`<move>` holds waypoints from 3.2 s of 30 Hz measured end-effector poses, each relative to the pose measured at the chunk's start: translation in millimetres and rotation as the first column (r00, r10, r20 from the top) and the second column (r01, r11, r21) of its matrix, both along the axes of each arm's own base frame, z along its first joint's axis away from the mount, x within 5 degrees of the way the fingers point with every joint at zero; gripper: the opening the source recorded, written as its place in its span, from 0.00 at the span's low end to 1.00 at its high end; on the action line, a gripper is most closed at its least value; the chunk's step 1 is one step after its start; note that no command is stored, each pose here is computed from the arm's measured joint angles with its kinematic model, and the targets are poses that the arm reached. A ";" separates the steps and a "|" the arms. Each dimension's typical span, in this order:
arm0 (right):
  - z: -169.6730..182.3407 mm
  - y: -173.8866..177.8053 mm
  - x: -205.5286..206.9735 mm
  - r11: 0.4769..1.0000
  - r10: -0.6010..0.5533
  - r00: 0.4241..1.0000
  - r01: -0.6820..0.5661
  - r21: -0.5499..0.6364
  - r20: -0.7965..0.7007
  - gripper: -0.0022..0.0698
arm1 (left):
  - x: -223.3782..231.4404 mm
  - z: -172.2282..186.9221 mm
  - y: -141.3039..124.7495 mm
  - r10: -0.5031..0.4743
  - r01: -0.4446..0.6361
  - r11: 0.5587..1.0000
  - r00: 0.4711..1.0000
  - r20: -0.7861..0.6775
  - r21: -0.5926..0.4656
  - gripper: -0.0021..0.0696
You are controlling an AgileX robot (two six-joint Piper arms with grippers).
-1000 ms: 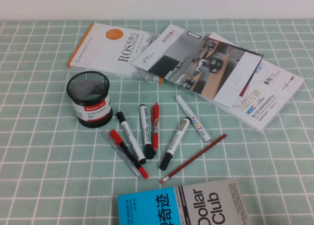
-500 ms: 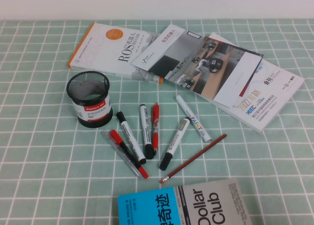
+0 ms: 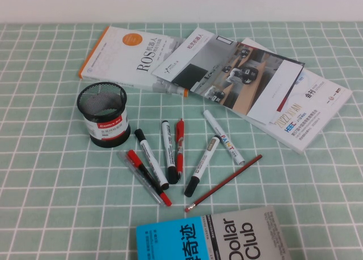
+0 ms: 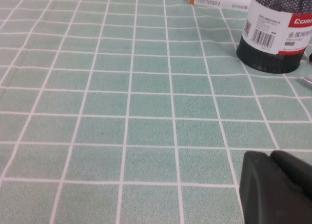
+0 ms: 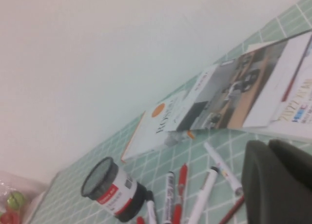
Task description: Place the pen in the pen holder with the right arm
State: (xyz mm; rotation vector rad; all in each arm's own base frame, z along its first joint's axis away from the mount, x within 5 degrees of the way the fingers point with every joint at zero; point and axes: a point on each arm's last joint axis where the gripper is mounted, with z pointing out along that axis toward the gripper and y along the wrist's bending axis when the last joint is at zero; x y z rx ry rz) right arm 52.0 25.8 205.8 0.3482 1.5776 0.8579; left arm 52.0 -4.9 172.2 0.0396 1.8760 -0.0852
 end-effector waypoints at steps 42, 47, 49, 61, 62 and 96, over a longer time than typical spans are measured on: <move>66.4 201.0 327.4 0.316 0.099 0.492 -0.840 -0.442 -0.865 0.34 | 0.0 0.0 0.0 0.000 0.000 1.000 1.000 0.000 0.000 0.02; 43.2 214.6 347.3 0.285 0.071 0.496 -0.841 -0.459 -0.865 0.45 | 0.0 0.0 0.0 0.000 0.000 1.000 1.000 0.000 0.000 0.02; 33.2 215.5 350.8 0.272 0.051 0.488 -0.846 -0.458 -0.871 0.45 | 0.0 0.0 0.0 0.000 0.000 1.000 1.000 0.000 0.000 0.02; -5.6 219.4 358.7 0.242 0.002 0.435 -0.874 -0.422 -0.900 0.45 | 0.0 0.0 0.0 0.000 0.000 1.000 1.000 0.000 0.000 0.02; -6.5 219.5 358.9 0.242 0.001 0.434 -0.874 -0.421 -0.901 0.45 | 0.0 0.0 0.0 0.000 0.000 1.000 1.000 0.000 0.000 0.02; -23.3 215.9 377.9 0.312 0.043 0.463 -0.848 -0.429 -0.885 0.45 | 0.0 0.0 0.0 0.000 0.000 1.000 1.000 0.000 0.000 0.02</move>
